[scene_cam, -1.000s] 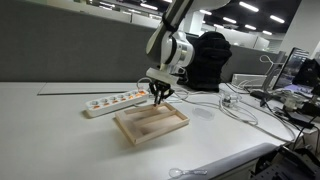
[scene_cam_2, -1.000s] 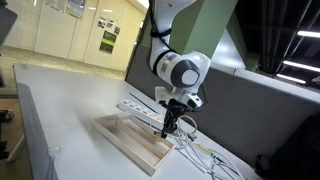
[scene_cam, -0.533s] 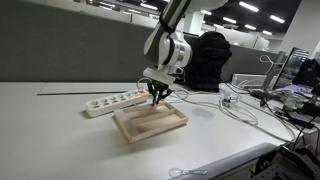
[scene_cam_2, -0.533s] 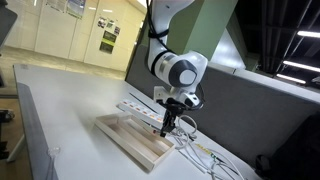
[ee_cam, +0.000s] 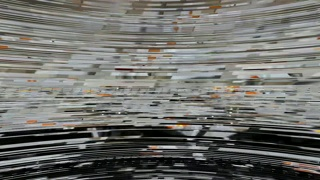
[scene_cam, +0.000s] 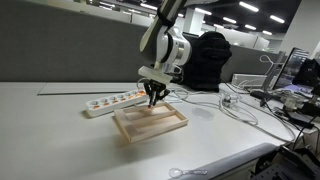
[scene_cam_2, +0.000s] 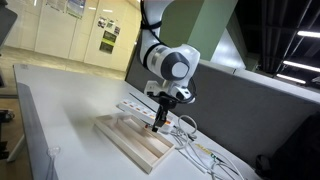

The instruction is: Put the screwdriver on the top part of the tray

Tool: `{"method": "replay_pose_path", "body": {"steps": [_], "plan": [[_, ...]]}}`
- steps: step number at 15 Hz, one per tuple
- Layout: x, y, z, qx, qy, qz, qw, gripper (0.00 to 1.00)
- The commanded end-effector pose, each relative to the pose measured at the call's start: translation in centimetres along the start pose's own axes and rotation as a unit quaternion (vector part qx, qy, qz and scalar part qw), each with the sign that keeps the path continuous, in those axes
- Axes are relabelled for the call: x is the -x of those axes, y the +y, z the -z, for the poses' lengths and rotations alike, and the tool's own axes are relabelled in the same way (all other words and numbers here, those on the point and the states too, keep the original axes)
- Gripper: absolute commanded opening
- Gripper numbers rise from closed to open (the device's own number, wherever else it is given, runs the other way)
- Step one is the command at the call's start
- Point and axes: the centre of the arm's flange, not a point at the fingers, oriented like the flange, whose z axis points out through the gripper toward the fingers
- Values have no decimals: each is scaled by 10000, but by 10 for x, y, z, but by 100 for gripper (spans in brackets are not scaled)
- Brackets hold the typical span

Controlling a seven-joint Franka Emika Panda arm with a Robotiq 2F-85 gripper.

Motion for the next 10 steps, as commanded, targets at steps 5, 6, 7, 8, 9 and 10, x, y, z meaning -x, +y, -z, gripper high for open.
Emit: {"method": "replay_pose_path", "body": {"steps": [5, 6, 7, 8, 9, 10], "plan": [[19, 24, 16, 1, 77, -691, 9976, 7], [15, 26, 14, -12, 72, -782, 9969, 7], [13, 27, 11, -3, 61, -861, 9963, 7], [9, 29, 8, -8, 40, -929, 9957, 7], [7, 30, 6, -13, 1, -999, 9950, 7], [4, 31, 3, -13, -48, -1041, 9946, 7]]}}
